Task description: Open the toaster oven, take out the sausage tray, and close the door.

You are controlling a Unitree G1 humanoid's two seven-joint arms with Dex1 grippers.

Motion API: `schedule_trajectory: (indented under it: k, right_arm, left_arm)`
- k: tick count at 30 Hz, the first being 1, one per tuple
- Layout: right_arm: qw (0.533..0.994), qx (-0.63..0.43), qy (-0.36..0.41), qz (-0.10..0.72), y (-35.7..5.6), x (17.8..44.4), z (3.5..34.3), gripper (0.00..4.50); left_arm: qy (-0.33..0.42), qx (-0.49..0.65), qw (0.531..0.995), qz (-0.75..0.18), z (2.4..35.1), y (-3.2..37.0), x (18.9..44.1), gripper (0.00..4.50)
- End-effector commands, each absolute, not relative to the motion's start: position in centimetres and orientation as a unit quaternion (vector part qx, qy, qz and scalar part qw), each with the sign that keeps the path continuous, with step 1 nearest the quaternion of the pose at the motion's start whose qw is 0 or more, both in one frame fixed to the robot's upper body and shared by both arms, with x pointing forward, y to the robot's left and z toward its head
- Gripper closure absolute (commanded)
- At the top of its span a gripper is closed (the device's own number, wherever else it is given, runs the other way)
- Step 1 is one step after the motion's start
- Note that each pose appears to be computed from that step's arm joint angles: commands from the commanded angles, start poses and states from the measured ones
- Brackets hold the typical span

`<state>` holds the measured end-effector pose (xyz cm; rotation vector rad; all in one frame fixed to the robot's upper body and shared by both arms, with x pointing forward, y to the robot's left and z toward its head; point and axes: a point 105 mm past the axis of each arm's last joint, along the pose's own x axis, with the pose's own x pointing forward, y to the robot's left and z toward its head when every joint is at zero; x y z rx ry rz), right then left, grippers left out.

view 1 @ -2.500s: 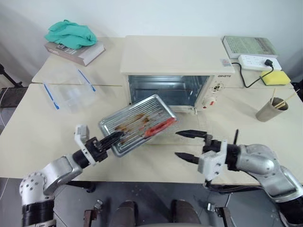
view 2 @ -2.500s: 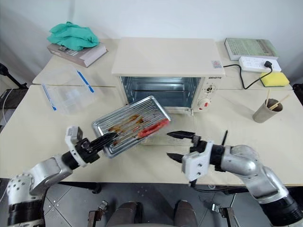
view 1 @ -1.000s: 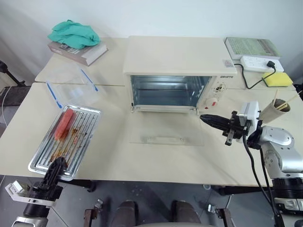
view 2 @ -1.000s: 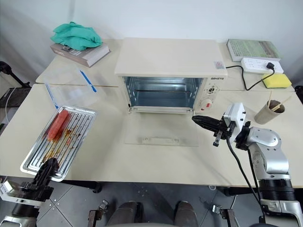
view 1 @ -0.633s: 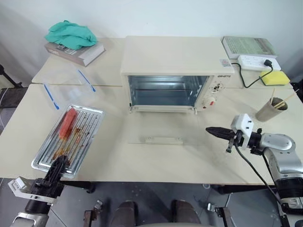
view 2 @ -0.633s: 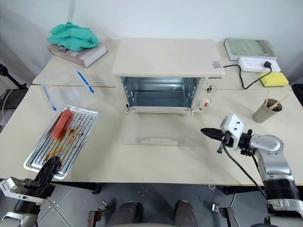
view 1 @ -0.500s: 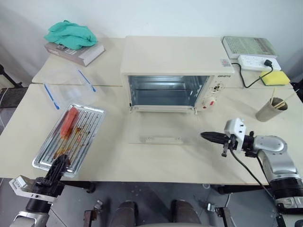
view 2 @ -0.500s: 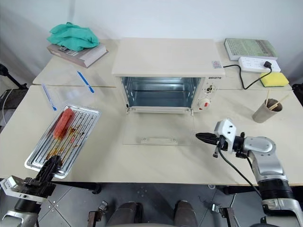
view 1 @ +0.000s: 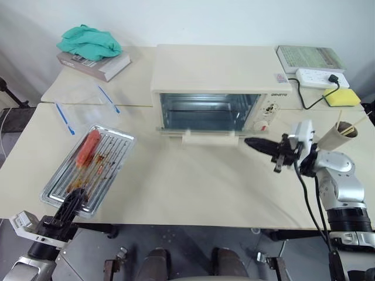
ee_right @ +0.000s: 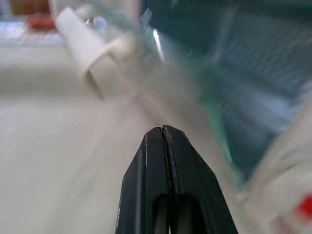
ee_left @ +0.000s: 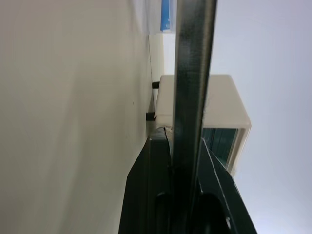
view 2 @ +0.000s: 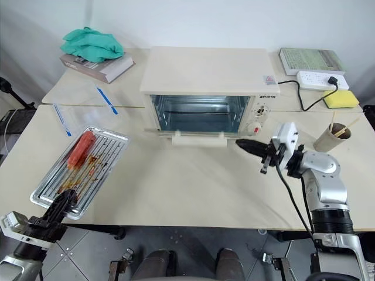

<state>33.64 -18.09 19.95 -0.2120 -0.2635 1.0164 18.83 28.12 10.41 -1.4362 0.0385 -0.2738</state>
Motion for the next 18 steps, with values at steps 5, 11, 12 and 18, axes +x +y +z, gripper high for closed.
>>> schedule_trajectory:
  k: [5,11,12,18]
  right_arm:
    - [0.871,-0.034,-0.204,0.445,-17.5,33.8,24.8,4.47]
    - [0.878,-0.062,-0.166,0.445,-18.5,31.7,23.0,4.47]
    - [0.883,-0.061,-0.144,0.442,-19.1,31.1,22.2,4.47]
    - [0.877,-0.086,-0.074,0.467,-21.0,26.6,19.6,3.28]
  left_arm:
    - [0.084,-0.623,0.751,-0.203,11.7,26.1,19.1,4.5]
    - [0.186,-0.573,0.75,-0.272,11.9,23.0,19.4,4.5]
    - [0.2,-0.566,0.747,-0.286,11.9,22.4,19.8,4.5]
    - [0.254,-0.542,0.719,-0.354,12.2,19.2,21.9,4.5]
